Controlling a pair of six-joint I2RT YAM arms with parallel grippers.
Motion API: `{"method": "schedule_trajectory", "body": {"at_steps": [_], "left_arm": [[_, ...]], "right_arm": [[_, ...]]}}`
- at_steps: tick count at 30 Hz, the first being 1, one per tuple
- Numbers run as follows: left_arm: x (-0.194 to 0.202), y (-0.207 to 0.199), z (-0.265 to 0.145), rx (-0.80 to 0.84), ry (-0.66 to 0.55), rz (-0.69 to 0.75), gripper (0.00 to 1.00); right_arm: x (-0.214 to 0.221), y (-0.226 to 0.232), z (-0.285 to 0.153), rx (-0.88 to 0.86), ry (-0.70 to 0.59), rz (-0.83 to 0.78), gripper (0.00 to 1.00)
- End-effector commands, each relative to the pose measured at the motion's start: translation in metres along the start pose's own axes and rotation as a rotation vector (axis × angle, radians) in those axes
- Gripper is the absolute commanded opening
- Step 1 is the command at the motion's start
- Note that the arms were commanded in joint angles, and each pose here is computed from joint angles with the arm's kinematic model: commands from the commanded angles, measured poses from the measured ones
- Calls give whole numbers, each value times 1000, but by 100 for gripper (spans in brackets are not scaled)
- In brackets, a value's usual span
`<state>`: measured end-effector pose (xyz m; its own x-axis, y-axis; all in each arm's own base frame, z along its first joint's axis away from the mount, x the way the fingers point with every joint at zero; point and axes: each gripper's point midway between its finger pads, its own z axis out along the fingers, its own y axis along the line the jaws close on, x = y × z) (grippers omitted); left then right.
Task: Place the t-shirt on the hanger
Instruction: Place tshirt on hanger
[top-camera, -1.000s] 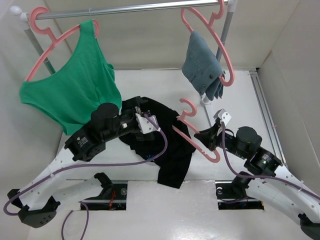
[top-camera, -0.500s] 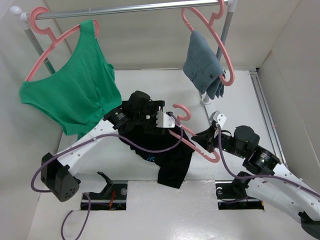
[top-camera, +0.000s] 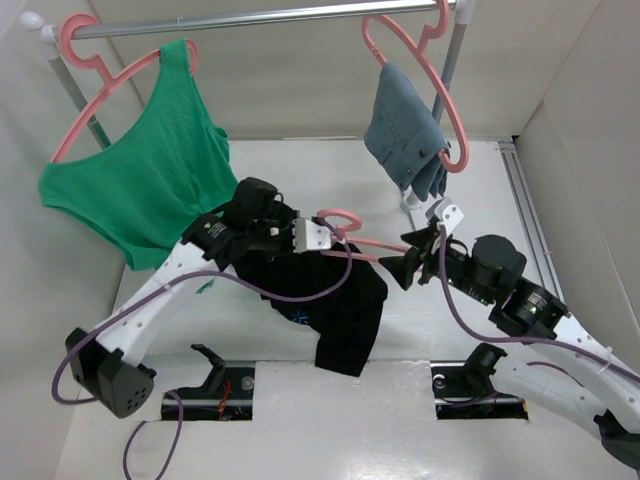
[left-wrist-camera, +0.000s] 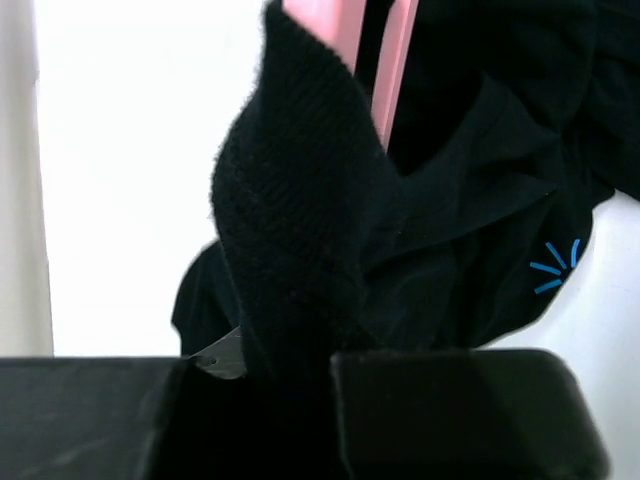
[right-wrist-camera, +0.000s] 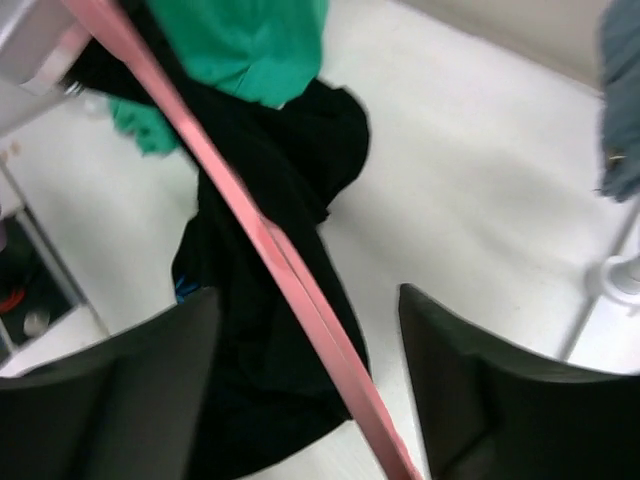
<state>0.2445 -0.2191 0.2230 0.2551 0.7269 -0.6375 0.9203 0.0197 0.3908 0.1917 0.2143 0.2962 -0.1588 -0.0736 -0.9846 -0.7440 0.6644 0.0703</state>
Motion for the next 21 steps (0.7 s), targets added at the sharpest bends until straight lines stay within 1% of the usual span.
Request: {"method": "schedule_trajectory", "body": {"at_steps": [1, 3, 4, 5, 6, 7, 8, 11, 13, 14, 16, 18, 19, 21], "left_arm": [[-8, 6, -28, -112, -83, -94, 0], [-8, 4, -37, -148, -102, -125, 0], [-1, -1, -35, -149, -88, -152, 0], [-3, -1, -37, -159, -99, -167, 0], [-2, 0, -39, -174, -96, -181, 0], [2, 1, -40, -195, -90, -224, 0], [4, -2, -42, -202, -87, -247, 0], [9, 0, -46, -247, -94, -330, 0], [14, -2, -46, -259, -82, -360, 0], [16, -5, -44, -251, -77, -378, 0], [19, -9, -44, -246, -72, -381, 0], [28, -16, -44, -251, -43, -391, 0], [32, -17, -45, -259, -34, -393, 0], [42, -19, -45, -293, -9, -414, 0]], "right_arm": [[-22, -17, -17, 125, -46, 71, 80], [-21, -17, -22, 141, -65, 133, 80], [-16, -18, -24, 151, -60, 152, 81], [-11, -18, -25, 161, -51, 194, 81], [-2, -20, -27, 175, -30, 211, 81], [4, -23, -29, 199, -11, 228, 81], [20, -25, -30, 219, 41, 243, 81], [32, -24, -30, 229, 75, 290, 80], [34, -25, -31, 241, 81, 309, 80], [36, -31, -32, 276, 84, 305, 78], [16, -36, -42, 308, 53, 277, 78], [-2, -52, -54, 395, 21, 235, 82], [-21, -56, -61, 415, 3, 194, 83], [-38, -60, -63, 428, -9, 150, 85]]}}
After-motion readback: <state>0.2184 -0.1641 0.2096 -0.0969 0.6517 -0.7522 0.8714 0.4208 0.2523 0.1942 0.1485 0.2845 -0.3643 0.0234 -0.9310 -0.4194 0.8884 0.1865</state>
